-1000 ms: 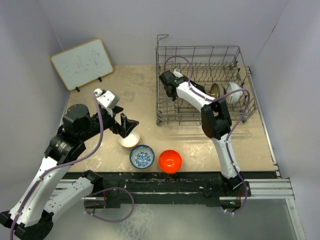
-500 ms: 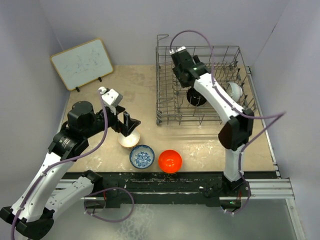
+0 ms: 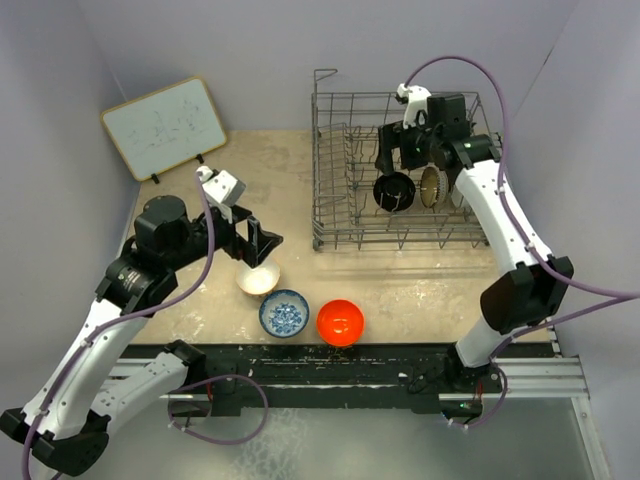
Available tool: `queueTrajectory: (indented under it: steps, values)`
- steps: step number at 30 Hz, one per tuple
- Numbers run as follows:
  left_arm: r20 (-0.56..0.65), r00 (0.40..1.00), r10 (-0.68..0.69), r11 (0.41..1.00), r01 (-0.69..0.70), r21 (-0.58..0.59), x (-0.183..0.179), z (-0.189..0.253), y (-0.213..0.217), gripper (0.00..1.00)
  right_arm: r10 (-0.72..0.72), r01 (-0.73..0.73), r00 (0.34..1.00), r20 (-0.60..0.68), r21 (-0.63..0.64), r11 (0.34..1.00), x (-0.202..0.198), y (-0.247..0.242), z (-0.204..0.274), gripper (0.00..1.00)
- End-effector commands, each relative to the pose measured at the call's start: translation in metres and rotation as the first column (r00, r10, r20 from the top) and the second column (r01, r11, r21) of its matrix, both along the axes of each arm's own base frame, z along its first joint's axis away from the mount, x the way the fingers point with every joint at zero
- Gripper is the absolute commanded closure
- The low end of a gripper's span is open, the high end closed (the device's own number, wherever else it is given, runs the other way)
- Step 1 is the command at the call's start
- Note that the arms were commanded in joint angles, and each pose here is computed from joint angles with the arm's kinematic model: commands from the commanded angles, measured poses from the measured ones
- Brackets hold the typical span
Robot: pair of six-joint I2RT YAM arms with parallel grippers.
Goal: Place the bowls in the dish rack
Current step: Pick up the bowl from the dish rack.
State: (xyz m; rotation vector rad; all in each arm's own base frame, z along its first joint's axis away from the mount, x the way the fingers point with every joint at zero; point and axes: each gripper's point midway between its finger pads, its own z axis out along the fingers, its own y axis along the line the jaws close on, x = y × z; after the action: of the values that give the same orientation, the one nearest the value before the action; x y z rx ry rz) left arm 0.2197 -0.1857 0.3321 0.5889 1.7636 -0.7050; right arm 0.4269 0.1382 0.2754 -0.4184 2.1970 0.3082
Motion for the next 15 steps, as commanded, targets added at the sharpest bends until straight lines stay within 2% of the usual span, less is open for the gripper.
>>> queueTrajectory:
  steps: [1, 7, 10, 15]
  values:
    - [0.044, 0.999, 0.012, 0.999, -0.009, -0.047, 0.005, 0.022, -0.002, 0.01, 0.040, -0.041, 0.997, 0.070, 0.026, 0.999, 0.014, 0.010, 0.007, 0.10]
    - [0.022, 0.999, 0.025, 0.999, -0.025, -0.038, 0.012, 0.015, -0.003, 0.01, -0.124, 0.129, 0.991, 0.057, -0.098, 0.987, 0.044, -0.034, -0.038, 0.10]
    - [0.021, 0.999, 0.030, 0.999, -0.029, -0.041, 0.015, 0.014, -0.004, 0.01, -0.155, 0.157, 0.988, 0.026, -0.163, 0.974, 0.049, -0.048, -0.065, 0.01]
    - [0.012, 0.999, 0.039, 0.998, -0.038, -0.040, 0.022, 0.012, -0.007, 0.01, -0.204, 0.197, 0.979, -0.012, -0.220, 0.955, 0.056, -0.058, -0.093, 0.00]
